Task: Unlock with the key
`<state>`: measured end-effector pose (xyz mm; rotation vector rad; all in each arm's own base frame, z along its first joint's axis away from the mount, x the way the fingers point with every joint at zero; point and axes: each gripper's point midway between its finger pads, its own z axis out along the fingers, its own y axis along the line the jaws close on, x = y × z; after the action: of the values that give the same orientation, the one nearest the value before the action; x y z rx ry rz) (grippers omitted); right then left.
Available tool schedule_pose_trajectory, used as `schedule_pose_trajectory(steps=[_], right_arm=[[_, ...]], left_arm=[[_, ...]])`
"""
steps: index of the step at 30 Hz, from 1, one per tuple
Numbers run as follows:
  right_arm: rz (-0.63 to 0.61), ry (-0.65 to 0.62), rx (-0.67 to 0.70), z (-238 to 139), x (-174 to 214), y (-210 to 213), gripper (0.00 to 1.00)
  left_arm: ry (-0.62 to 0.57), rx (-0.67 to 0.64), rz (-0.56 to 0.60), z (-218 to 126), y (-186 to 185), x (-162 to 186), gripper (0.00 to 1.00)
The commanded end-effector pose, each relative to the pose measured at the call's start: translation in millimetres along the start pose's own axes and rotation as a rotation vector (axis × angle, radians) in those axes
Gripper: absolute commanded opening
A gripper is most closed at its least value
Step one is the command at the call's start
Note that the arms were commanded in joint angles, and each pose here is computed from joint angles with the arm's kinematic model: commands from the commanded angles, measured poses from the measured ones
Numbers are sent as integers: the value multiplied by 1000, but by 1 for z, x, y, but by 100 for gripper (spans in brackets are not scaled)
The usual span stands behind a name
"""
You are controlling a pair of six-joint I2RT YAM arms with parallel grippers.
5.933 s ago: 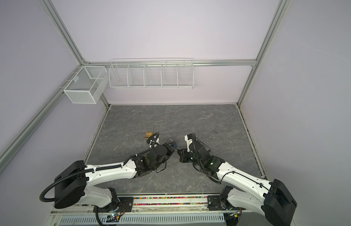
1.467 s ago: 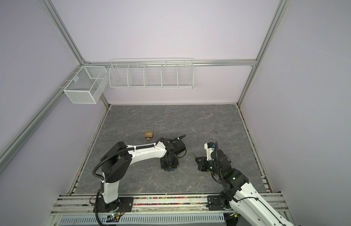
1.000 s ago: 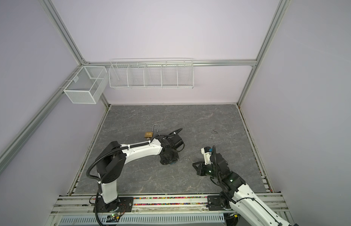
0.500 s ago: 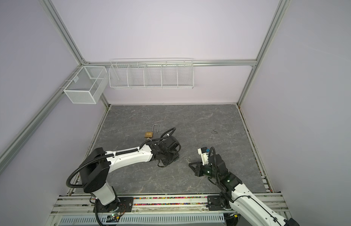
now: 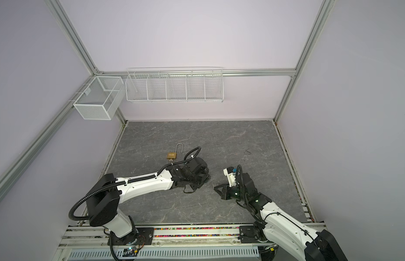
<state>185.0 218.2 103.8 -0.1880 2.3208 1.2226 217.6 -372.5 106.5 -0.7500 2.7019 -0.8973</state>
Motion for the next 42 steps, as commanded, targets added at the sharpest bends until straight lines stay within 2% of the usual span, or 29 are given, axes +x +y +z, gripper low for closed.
schedule_pose_trajectory(steps=[1, 18, 42], right_arm=[[-29, -26, -23, 1, -14, 12, 6], [-13, -18, -2, 8, -16, 9, 6], [15, -75, 54, 7, -30, 3, 6]], left_arm=[[-20, 55, -23, -6, -12, -2, 0], [-19, 81, -18, -8, -20, 0, 0], [-7, 90, 0, -6, -25, 10, 0]])
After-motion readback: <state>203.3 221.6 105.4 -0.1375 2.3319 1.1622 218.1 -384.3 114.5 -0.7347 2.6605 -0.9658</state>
